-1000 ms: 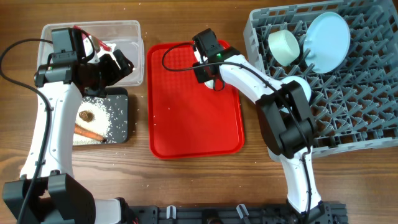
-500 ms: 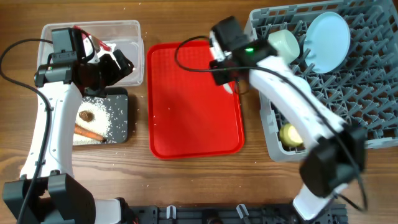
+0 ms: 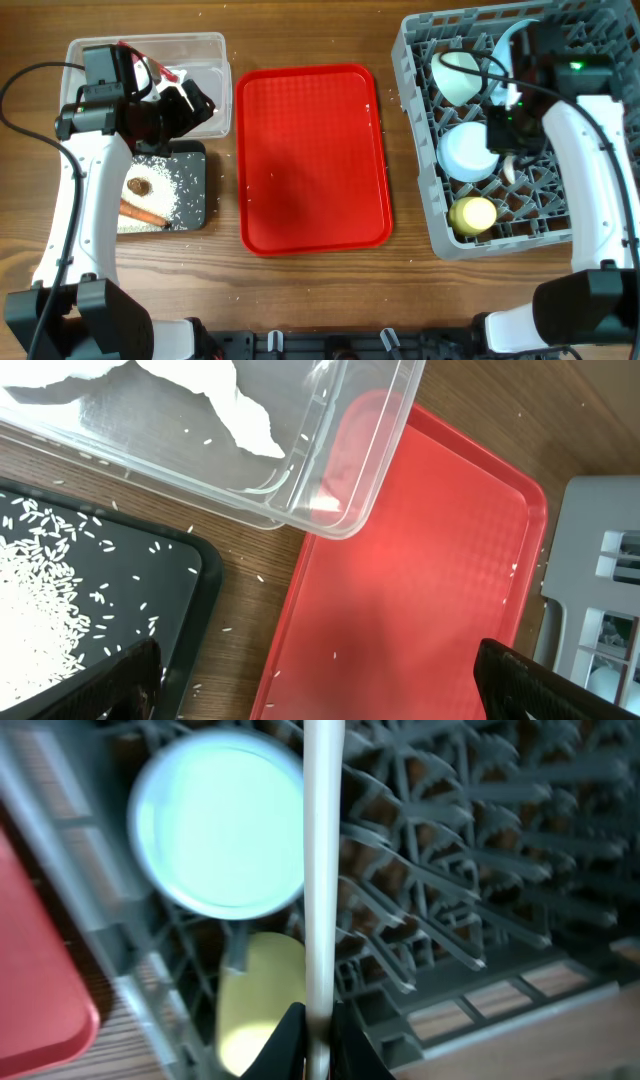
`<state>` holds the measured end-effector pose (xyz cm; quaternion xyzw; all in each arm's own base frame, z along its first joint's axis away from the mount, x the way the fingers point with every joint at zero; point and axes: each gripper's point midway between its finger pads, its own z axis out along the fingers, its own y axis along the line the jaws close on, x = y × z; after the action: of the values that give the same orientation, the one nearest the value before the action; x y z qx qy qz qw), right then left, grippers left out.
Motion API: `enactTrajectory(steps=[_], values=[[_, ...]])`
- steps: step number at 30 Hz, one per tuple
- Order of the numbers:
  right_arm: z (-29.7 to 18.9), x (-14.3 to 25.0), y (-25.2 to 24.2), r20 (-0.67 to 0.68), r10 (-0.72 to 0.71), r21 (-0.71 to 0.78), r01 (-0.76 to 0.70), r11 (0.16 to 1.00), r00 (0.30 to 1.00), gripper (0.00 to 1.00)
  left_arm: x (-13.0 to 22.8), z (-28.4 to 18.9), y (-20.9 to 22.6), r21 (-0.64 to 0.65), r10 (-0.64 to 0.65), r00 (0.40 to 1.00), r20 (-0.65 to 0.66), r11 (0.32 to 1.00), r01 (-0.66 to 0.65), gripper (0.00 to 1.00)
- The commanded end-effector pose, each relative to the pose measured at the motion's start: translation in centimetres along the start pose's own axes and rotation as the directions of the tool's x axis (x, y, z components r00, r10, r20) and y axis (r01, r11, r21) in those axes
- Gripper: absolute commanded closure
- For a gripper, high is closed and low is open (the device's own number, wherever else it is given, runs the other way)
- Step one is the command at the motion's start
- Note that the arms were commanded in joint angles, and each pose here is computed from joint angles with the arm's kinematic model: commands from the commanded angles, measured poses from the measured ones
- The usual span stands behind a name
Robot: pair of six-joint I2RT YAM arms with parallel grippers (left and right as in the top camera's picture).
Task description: Sort waste into correct bins and load items into the dishwasher rack
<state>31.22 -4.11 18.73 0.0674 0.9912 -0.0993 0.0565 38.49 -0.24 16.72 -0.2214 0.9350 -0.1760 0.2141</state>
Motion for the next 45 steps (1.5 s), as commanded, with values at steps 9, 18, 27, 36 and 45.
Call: enactTrajectory(steps=[9,18,27,36,45], values=[[2.4,-0.8,-7.0,0.051,0.300,0.060,-0.303,0.951,0.953,0.25,-0.3,-0.8,-0.2,0.004,0.002,1.000,0.026,1.000,-0.002,0.00],[-3.5,-3.3,-2.0,0.249,0.140,-0.165,-0.100,0.981,0.958,0.01,-0.3,-0.8,-0.2,0.004,0.002,1.000,0.026,1.000,-0.002,0.00],[-15.4,0.6,2.2,0.533,0.206,-0.379,0.014,0.925,0.821,0.00,-0.3,-0.8,-0.2,0.004,0.002,1.000,0.026,1.000,-0.002,0.00],[-16.0,-2.4,2.4,0.675,0.129,-0.311,0.122,0.942,0.726,0.00,-0.3,-0.8,-0.2,0.004,0.002,1.000,0.026,1.000,-0.002,0.00],[-10.3,0.6,3.2,0.949,0.231,-0.271,0.186,0.944,0.213,0.00,-0.3,-0.8,-0.2,0.004,0.002,1.000,0.026,1.000,-0.002,0.00]])
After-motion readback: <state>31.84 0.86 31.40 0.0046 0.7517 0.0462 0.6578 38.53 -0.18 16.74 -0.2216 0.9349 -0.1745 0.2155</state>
